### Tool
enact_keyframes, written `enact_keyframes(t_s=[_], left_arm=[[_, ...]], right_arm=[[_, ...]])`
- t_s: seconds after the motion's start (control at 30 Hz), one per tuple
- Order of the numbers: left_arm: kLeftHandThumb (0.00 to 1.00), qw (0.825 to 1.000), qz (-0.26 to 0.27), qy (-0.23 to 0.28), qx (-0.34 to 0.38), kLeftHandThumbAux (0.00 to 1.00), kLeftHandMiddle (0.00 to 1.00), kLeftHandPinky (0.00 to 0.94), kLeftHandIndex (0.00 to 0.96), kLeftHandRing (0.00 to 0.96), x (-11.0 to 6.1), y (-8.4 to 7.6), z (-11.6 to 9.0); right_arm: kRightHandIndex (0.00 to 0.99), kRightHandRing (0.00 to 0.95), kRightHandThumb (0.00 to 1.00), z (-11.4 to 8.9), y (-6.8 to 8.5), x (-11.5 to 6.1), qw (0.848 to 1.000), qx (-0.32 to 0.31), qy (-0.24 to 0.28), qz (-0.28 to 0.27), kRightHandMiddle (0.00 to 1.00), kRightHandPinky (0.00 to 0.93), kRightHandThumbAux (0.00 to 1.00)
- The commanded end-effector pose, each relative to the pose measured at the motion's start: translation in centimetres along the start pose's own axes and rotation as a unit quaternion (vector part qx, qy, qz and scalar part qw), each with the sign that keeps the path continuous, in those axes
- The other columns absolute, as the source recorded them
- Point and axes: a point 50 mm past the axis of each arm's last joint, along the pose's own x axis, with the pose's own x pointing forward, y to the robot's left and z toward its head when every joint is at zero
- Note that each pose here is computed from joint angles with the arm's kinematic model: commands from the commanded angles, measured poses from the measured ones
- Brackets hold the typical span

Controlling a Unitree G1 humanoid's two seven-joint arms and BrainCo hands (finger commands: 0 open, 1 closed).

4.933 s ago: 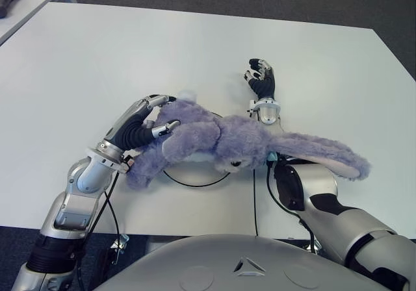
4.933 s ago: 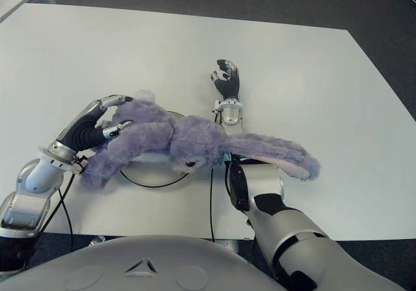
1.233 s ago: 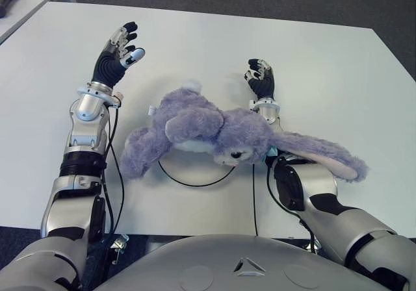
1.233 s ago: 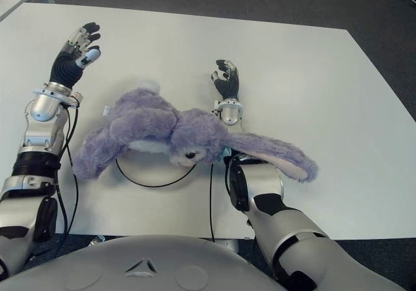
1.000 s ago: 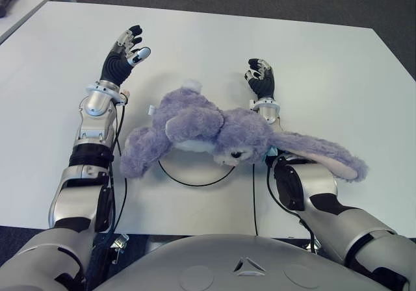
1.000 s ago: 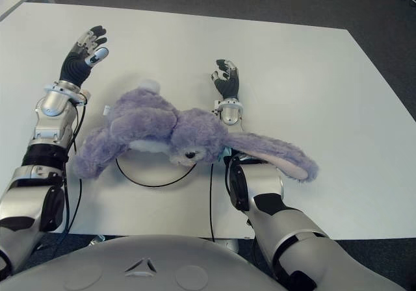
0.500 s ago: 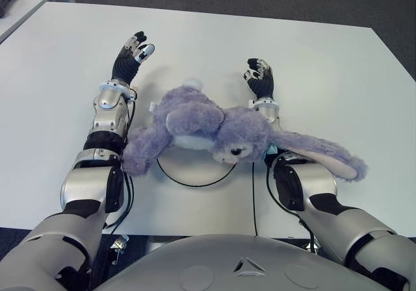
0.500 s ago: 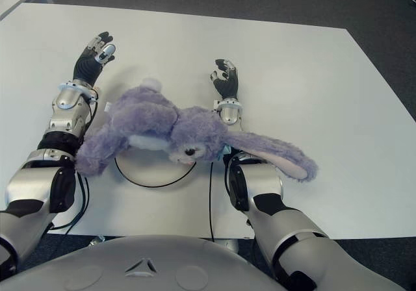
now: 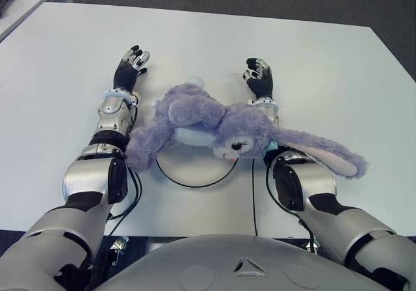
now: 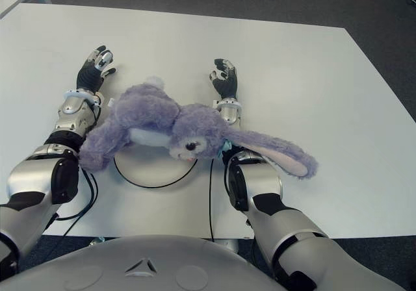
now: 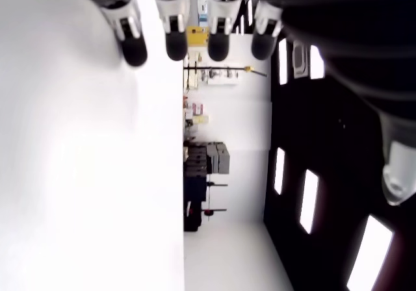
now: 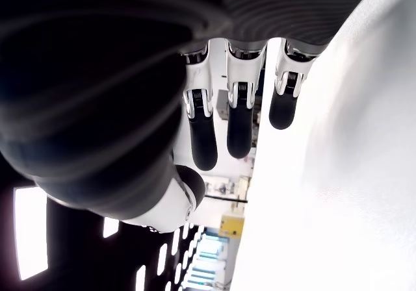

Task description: Put the doll into the plate.

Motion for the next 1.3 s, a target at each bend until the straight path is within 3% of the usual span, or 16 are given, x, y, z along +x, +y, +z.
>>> enact_keyframes(t_s=[0.03,0.57,0.8,1.1,1.3], left_arm=[[0.0,0.997,0.024,0.066,-0.044,0.502,0.025,0.0,0.0,0.0,-1.5,0.3,-3.4],[0.0,0.986,0.035,0.093,-0.134,0.506,0.0,0.0,0.0,0.0,-3.8,1.0,-6.6],[0.0,0.979,0.033,0.095,-0.179,0.496,0.0,0.0,0.0,0.0,-4.1,1.0,-7.0],[0.0,0.975,0.032,0.102,-0.192,0.49,0.0,0.0,0.0,0.0,-4.8,0.8,-8.0],[0.0,0.971,0.031,0.134,-0.195,0.515,0.0,0.0,0.0,0.0,-6.5,0.3,-10.0]], right_arm=[[0.278,0.209,0.608,-9.9,-0.5,-7.4,0.976,-0.028,0.216,0.009,0.268,0.158,0.881],[0.28,0.204,0.591,-10.0,-0.6,-7.3,0.975,-0.026,0.219,0.008,0.264,0.15,0.874],[0.278,0.197,0.59,-10.0,-0.6,-7.3,0.975,-0.026,0.221,0.007,0.26,0.138,0.875],[0.283,0.191,0.598,-9.9,-0.5,-7.3,0.975,-0.016,0.222,0.004,0.259,0.129,0.879],[0.283,0.195,0.601,-9.9,-0.6,-7.2,0.975,-0.015,0.222,0.004,0.26,0.135,0.878]])
